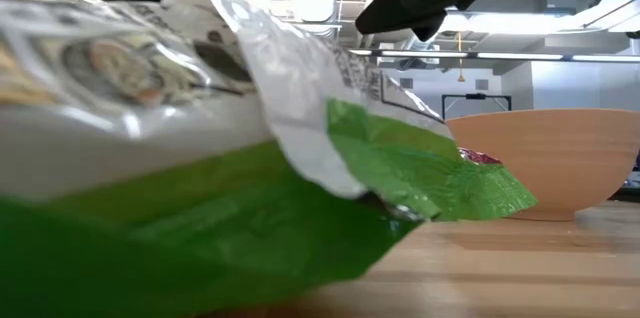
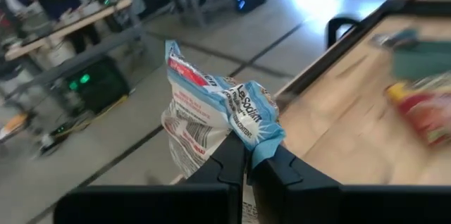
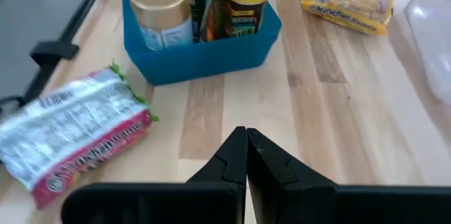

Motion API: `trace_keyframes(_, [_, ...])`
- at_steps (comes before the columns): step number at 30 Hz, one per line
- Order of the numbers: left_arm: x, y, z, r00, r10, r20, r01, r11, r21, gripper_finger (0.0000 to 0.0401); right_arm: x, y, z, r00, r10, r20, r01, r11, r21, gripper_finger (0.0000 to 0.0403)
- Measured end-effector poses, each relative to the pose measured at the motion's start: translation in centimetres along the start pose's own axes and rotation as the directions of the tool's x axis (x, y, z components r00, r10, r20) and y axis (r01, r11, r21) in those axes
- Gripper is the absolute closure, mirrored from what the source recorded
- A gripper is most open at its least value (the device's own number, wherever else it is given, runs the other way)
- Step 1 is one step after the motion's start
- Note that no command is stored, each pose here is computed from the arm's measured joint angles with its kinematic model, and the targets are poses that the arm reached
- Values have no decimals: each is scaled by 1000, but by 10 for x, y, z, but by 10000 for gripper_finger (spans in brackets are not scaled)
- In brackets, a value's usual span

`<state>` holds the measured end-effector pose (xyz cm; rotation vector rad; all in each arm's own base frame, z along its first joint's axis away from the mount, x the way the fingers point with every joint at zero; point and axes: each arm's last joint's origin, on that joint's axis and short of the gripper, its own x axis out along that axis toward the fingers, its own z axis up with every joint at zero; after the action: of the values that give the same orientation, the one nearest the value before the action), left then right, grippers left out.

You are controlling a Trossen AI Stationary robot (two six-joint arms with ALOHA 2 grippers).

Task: Pick & Place Food Item
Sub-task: Put the light blue noodle pack into the transparent bin

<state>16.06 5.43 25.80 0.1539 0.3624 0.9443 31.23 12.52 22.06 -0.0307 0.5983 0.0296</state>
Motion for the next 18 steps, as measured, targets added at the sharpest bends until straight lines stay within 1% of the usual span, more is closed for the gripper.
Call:
trace_keyframes(3, [5, 6, -6, 998, 31, -60, -31, 999, 10, 396, -2, 5, -1, 1000, 14, 3, -14, 998, -55, 403])
trace_keyframes(8, [12, 15, -11, 994, 21, -104, -23, 1000, -16, 395, -5, 15, -3, 999, 41, 5, -40, 992, -123, 403])
trace_keyframes(11, [15, 19, -13, 992, 15, -128, -18, 1000, -22, 397, -6, 17, -3, 999, 48, 5, -46, 990, -132, 403])
trace_keyframes(14, [18, 23, -17, 987, 40, -159, -43, 999, -16, 396, -6, 18, -3, 999, 49, 5, -48, 990, -133, 403])
trace_keyframes(18, [22, 25, -29, 981, 38, -188, -43, 999, -19, 397, -6, 18, -3, 999, 49, 5, -48, 990, -133, 403])
